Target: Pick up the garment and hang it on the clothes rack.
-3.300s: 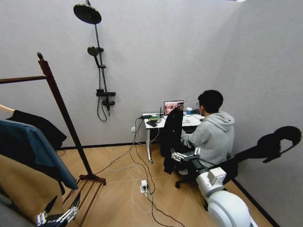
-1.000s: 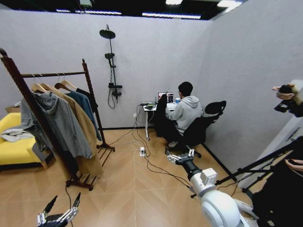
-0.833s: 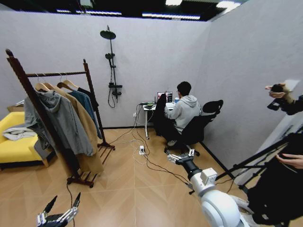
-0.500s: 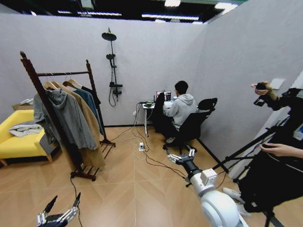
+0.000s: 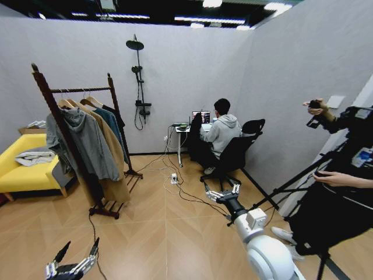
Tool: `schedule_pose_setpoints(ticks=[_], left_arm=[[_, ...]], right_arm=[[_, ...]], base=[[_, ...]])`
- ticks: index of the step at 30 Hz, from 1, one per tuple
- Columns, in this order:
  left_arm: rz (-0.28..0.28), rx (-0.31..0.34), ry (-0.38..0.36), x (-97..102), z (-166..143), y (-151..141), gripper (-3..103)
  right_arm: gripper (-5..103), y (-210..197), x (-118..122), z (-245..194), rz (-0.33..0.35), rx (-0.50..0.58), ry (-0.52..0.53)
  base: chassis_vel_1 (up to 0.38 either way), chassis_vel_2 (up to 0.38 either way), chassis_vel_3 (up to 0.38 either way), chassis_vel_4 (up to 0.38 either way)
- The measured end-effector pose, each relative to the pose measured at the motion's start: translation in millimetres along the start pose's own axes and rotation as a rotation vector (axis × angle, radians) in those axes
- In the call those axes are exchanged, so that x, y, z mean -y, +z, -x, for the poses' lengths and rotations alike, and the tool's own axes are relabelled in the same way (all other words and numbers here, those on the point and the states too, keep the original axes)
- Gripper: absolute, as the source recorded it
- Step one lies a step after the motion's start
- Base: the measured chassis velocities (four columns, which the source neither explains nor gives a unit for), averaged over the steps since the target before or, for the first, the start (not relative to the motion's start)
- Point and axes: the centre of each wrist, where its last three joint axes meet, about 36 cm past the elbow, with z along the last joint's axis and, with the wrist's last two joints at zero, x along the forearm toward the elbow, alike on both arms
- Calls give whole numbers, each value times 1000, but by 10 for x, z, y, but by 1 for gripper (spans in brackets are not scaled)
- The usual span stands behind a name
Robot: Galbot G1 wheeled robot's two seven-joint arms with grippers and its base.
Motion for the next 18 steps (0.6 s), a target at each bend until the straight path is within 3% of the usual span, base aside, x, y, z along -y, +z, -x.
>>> schedule_pose_setpoints(ticks=[8,18], left_arm=[[0,0,0,0,0,0,100],[0,0,0,0,0,0,100]], right_arm=[[100,17,8,13,6,17,-7],[100,58,15,32,11,25,-2]], base=[[139,-138,-150,137],[-42,-46,-44,-36]])
